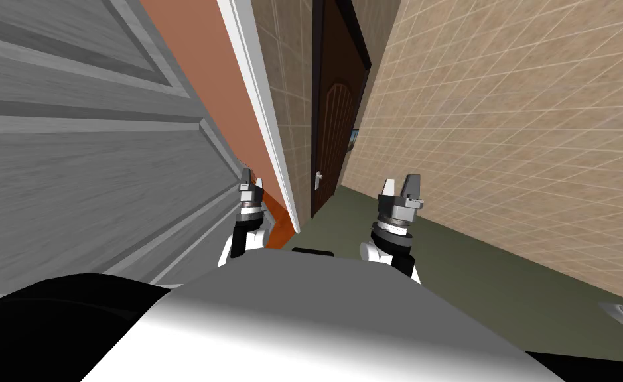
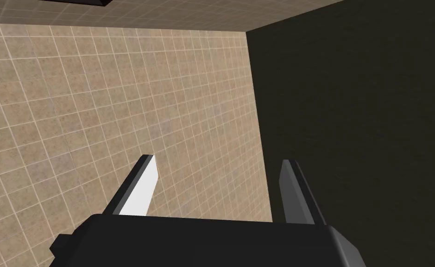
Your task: Pull the door open
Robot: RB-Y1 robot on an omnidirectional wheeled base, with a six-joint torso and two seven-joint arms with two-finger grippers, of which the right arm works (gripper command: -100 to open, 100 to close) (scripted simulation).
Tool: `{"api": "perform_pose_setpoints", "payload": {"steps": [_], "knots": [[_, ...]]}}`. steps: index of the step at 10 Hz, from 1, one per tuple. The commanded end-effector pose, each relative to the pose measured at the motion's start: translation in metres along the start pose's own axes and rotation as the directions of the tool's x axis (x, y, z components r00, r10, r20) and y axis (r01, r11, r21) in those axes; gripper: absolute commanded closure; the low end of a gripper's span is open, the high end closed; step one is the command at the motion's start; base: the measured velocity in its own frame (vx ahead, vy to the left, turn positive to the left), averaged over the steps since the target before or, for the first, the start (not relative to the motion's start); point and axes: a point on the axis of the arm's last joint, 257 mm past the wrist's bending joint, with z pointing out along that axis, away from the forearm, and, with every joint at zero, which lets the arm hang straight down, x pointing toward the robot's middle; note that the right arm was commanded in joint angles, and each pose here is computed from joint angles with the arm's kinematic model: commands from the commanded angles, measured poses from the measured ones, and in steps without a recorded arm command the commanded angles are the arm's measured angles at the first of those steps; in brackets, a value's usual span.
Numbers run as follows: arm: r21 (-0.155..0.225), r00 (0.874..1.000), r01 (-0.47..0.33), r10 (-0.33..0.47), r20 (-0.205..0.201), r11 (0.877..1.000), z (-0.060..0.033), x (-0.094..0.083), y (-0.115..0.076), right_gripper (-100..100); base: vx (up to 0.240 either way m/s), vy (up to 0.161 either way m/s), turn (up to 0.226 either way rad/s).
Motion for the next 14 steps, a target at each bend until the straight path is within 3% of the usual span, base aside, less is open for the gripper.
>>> {"api": "perform_pose_setpoints", "payload": {"steps": [1,4,7,10,12,13,14], "knots": [[0.023,0.999,0.035,-0.034,-0.033,0.999,-0.0032,0.01,-0.015,-100,0.069,-0.03,0.172],[0.05,0.994,0.082,-0.078,-0.078,0.995,-0.0081,0.022,-0.033,-100,0.1,-0.065,0.132],[0.079,0.981,0.148,-0.136,-0.14,0.986,-0.0158,0.038,-0.058,-100,0.09,-0.075,0.132],[0.103,0.955,0.23,-0.204,-0.217,0.968,-0.0265,0.056,-0.088,-100,0.085,-0.082,0.179],[0.112,0.928,0.292,-0.253,-0.274,0.95,-0.0348,0.069,-0.109,-100,0.079,-0.1,0.155],[0.114,0.928,0.292,-0.253,-0.275,0.95,-0.0355,0.069,-0.11,-100,0.05,-0.07,0.093],[0.117,0.911,0.324,-0.277,-0.305,0.939,-0.0405,0.075,-0.121,-100,0.057,-0.049,0.093]]}}
